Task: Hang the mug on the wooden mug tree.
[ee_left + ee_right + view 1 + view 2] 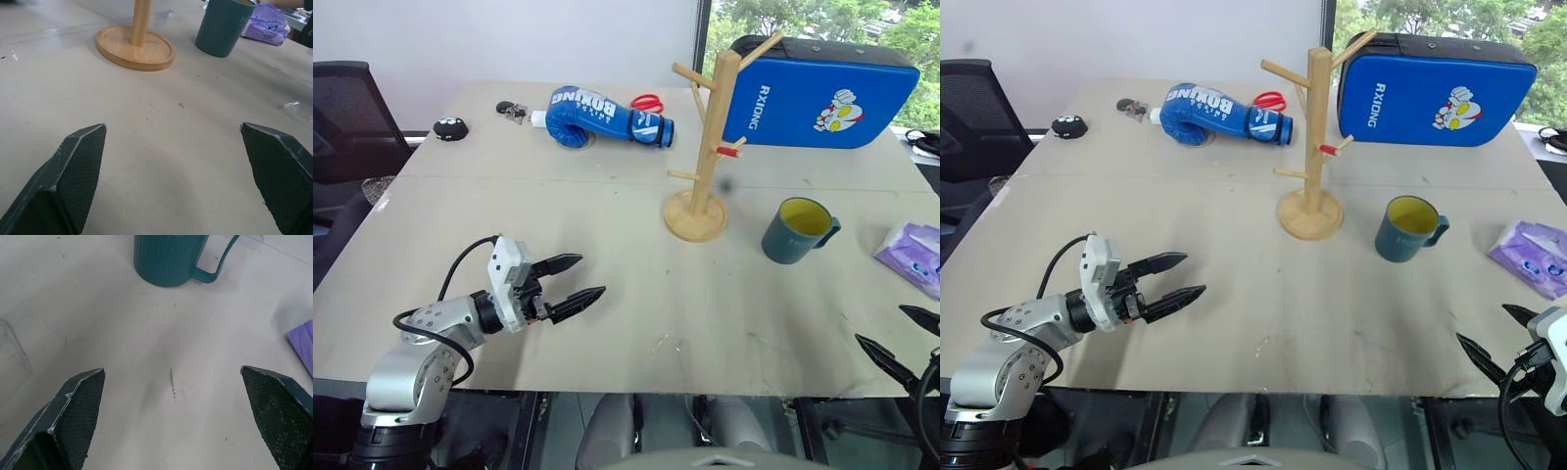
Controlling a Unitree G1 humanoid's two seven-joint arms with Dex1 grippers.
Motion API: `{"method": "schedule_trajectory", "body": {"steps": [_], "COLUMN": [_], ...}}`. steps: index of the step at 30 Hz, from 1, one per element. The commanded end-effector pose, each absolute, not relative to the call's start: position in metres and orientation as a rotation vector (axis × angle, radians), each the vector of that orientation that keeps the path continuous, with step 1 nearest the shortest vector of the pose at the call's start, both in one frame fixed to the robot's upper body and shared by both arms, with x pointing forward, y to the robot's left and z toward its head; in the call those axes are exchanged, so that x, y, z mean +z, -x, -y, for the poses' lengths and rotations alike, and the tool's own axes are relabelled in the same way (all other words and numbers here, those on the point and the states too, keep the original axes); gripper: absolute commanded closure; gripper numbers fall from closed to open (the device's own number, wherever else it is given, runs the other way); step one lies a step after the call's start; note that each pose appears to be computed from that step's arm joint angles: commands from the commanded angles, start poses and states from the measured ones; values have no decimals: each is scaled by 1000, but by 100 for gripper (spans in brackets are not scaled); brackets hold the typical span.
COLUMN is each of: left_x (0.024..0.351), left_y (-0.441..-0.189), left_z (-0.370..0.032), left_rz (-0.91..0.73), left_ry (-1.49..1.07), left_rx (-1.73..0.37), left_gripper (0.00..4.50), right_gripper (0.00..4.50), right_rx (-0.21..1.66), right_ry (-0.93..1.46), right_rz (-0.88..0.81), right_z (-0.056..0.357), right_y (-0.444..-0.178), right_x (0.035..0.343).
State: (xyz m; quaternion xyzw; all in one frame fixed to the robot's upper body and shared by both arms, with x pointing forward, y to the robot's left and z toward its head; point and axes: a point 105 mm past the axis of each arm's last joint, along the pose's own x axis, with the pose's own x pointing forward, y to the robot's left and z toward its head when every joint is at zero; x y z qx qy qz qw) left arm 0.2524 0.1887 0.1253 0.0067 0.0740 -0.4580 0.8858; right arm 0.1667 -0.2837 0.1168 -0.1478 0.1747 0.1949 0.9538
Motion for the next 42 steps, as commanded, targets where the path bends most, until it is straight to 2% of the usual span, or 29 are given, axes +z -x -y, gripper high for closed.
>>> {"method": "schedule_trajectory", "body": {"steps": [1, 6, 10, 13, 14, 15, 16, 21, 34, 36, 37, 39, 42], "left_x": [142, 168, 178, 180, 180, 181, 181, 185, 187, 187, 187, 188, 189], "left_y": [-255, -245, -235, -232, -232, -232, -232, -235, -234, -234, -234, -234, -233], "left_z": [-185, -155, -141, -137, -136, -135, -135, -133, -136, -137, -138, -140, -144], "left_rz": [-108, -28, 18, 23, 24, 24, 26, 40, 57, 58, 60, 63, 73], "left_ry": [-22, 4, -27, -41, -50, -50, -50, -59, -65, -62, -59, -55, -41], "left_rx": [-986, -1195, -1304, -1330, -1334, -1335, -1333, -1324, -1274, -1268, -1262, -1249, -1236], "left_gripper": [0, 0, 0, 0, 0, 0, 0, 0, 0, 0, 0, 0, 0], "right_gripper": [1, 1, 1, 87, 129, 146, 221, 221, 221, 320, 347, 447, 447], "right_rx": [343, 166, 102, 71, 74, 76, 79, 105, 166, 182, 196, 207, 231], "right_ry": [333, 325, 285, 250, 246, 246, 244, 196, 119, 104, 96, 90, 119], "right_rz": [-284, -230, -194, -162, -155, -149, -147, -126, -105, -109, -108, -104, -77], "right_z": [287, 291, 293, 293, 291, 289, 287, 277, 264, 262, 259, 257, 256], "right_y": [-175, -212, -237, -257, -263, -269, -274, -297, -332, -336, -338, -340, -336], "right_x": [125, 119, 120, 123, 124, 123, 123, 121, 113, 110, 109, 110, 120]}}
